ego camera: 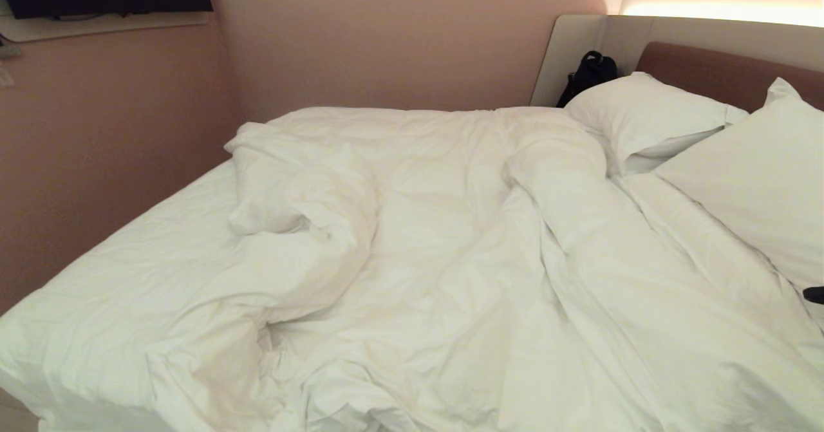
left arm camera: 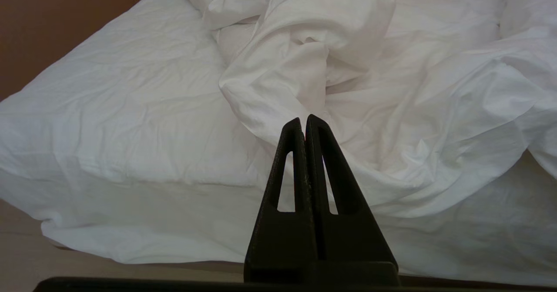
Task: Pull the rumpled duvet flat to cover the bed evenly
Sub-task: Flatten the corners of the folded blanket
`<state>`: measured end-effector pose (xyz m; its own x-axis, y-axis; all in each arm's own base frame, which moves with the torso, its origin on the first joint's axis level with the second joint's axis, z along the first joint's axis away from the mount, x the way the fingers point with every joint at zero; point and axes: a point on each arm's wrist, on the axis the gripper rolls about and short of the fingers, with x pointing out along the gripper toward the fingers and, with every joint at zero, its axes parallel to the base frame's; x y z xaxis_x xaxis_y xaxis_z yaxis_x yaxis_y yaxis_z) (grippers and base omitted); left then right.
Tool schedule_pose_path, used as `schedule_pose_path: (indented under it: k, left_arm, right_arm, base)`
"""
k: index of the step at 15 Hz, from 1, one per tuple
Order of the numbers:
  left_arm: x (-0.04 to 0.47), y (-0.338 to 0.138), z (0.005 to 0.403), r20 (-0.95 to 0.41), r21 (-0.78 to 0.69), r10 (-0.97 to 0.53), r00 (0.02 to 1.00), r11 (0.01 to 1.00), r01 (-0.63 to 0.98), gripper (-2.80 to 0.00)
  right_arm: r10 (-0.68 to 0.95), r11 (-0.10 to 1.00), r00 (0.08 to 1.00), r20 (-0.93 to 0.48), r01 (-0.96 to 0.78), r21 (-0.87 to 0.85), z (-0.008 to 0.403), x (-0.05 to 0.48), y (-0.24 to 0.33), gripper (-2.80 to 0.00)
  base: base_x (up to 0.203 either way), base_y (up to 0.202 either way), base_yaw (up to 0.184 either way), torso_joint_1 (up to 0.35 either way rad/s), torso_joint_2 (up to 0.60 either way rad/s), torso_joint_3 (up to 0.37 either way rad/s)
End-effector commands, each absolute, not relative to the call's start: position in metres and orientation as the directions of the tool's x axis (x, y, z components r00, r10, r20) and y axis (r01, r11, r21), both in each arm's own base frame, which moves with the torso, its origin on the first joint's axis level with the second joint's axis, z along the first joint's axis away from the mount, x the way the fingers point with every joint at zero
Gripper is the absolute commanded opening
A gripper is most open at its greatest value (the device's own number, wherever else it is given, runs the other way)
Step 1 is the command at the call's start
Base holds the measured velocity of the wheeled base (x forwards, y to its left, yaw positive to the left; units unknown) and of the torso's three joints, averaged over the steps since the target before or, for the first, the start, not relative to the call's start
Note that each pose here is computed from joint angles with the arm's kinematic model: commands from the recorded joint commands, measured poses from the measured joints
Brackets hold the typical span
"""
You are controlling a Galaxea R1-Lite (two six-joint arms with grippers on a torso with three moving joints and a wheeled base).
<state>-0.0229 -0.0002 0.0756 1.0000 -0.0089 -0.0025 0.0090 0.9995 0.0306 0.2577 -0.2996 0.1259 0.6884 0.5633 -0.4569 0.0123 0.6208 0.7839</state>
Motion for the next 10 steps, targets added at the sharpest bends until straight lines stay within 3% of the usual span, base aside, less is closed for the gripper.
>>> schedule_pose_path:
  k: [1, 10]
  left_arm:
    - [-0.023, 0.000, 0.076, -0.002, 0.031, -0.009, 1.000, 0.999, 0.009, -2.80]
    - [-0.023, 0.000, 0.075, -0.003, 0.031, -0.009, 1.000, 0.999, 0.009, -2.80]
  right_arm:
    - [0.572, 0.617, 0.676, -0.464, 0.019, 0.787, 0.105, 0.266, -0.305, -2.80]
    - [0.608, 0.583, 0.604, -0.516, 0.101, 0.806, 0.082, 0.299, -0.288, -2.80]
  base:
    - [0.000, 0.000, 0.000, 0.000, 0.00, 0.000]
    - [0.000, 0.000, 0.000, 0.000, 0.00, 0.000]
